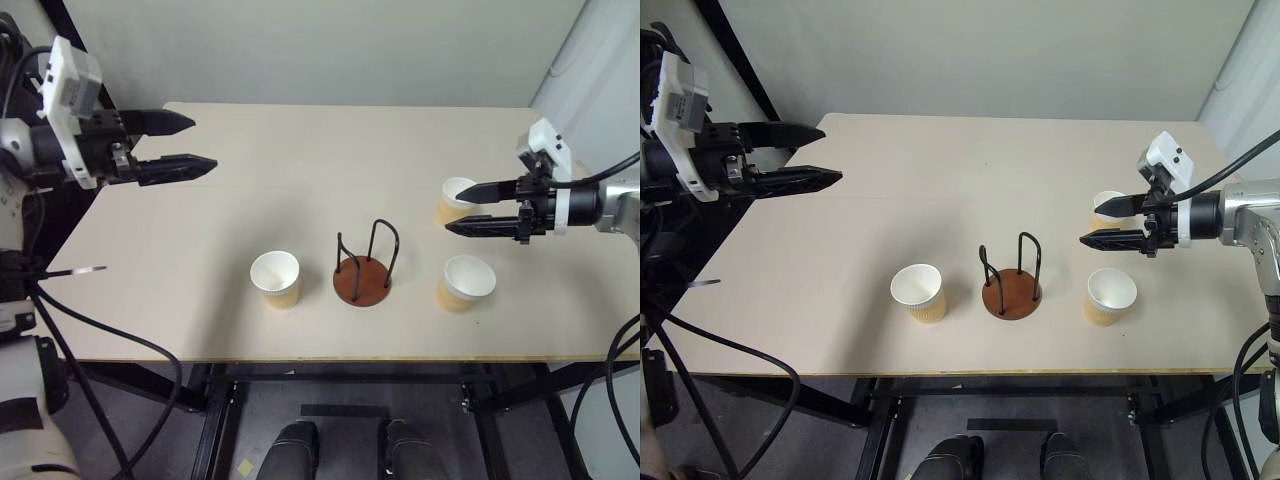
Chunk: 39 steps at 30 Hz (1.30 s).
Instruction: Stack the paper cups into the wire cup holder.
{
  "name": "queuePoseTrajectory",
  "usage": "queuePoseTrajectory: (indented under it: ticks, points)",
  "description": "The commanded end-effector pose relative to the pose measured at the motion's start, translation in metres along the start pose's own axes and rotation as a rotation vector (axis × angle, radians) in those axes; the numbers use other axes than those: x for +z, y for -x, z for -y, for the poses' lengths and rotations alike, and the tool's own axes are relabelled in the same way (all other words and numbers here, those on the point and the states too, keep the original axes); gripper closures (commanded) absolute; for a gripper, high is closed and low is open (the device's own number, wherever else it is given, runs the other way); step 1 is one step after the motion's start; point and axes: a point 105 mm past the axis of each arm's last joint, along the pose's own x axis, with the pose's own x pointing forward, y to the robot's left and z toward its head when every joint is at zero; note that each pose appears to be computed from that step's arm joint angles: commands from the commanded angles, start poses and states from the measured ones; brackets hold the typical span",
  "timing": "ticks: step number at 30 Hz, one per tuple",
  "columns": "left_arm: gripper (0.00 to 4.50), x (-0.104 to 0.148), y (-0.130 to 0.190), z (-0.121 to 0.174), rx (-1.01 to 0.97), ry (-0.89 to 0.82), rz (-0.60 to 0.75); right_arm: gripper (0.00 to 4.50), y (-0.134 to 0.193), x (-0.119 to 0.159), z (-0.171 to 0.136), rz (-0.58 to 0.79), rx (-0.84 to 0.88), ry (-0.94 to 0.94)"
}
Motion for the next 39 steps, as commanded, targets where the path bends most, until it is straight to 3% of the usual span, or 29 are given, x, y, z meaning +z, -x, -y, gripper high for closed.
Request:
queuePoseTrajectory:
  ticks: [1,9,18,27,39]
  points:
    - [0.00,0.012,0.000,-0.003,0.004,-0.047,0.028,0.73,0.010,0.015,-0.002,0.042,-0.039,0.041]
    - [0.00,0.016,-0.014,0.001,-0.075,-0.060,0.023,0.73,0.013,0.007,-0.015,0.000,-0.002,0.028]
    - [0.00,0.012,-0.019,0.037,-0.301,-0.091,-0.093,0.73,-0.006,-0.016,-0.021,-0.055,0.094,-0.027]
    - [0.00,0.011,-0.002,0.042,-0.242,-0.084,-0.101,0.73,-0.044,-0.038,-0.007,-0.091,0.129,-0.031]
    - [0.00,0.013,0.003,0.054,-0.240,-0.081,-0.082,0.73,-0.065,-0.027,-0.012,-0.067,0.202,0.004]
